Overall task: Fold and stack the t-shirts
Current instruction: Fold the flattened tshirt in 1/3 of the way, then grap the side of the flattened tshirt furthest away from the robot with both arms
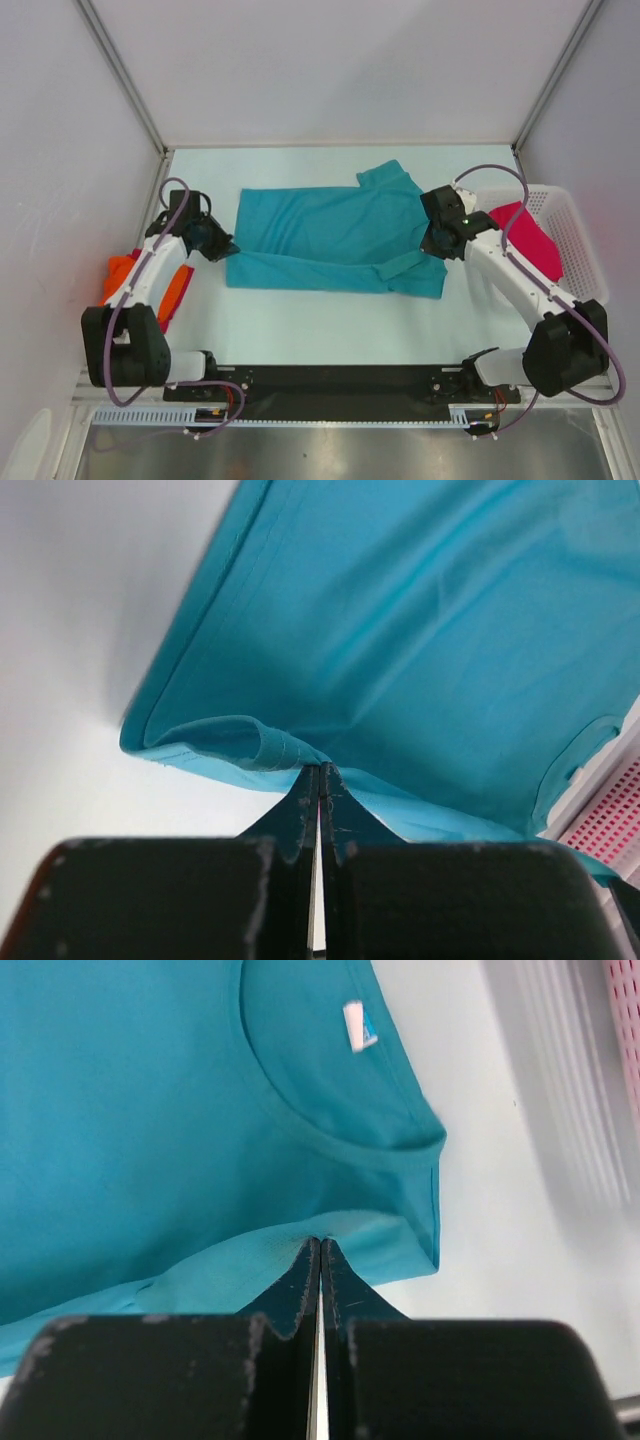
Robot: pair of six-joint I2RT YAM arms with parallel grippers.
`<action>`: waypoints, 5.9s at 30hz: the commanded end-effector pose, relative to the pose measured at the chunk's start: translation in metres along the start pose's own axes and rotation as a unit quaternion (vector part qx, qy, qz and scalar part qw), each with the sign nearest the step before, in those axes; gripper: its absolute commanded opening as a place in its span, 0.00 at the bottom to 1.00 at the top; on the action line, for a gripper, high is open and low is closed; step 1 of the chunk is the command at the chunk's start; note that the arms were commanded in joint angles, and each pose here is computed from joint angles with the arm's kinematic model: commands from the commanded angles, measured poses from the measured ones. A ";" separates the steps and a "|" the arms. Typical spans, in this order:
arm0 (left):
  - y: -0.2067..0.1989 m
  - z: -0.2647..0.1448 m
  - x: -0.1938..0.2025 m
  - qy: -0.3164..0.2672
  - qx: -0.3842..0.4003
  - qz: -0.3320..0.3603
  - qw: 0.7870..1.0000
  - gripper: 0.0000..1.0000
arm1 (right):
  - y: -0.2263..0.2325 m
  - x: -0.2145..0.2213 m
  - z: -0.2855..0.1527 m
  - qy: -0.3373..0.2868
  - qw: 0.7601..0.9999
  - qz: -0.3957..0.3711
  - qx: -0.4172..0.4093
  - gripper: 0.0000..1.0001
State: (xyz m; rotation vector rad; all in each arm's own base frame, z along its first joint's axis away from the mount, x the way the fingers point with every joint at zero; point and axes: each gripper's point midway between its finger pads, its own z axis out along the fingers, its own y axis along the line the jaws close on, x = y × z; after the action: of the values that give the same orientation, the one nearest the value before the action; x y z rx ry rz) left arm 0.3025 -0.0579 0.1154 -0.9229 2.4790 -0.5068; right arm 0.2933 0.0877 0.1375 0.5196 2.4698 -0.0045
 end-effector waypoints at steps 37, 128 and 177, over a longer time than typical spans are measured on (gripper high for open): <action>-0.045 0.057 -0.063 0.032 0.041 0.013 0.999 0.67 | 0.025 -0.087 0.088 -0.022 0.999 -0.016 0.025 0.40; -0.089 0.076 -0.175 -0.007 0.030 0.109 0.994 0.99 | 0.158 -0.182 0.185 0.036 0.970 0.086 -0.225 0.41; -0.072 0.137 -0.167 0.020 -0.019 0.147 0.989 1.00 | 0.150 -0.169 0.299 0.077 0.958 0.145 -0.236 0.45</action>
State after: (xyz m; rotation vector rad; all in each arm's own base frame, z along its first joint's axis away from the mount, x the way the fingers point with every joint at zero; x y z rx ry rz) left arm 0.5089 -0.0181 0.0804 -0.5733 2.6441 -0.3788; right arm 0.6552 0.0964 0.0371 0.6956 2.3190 0.7015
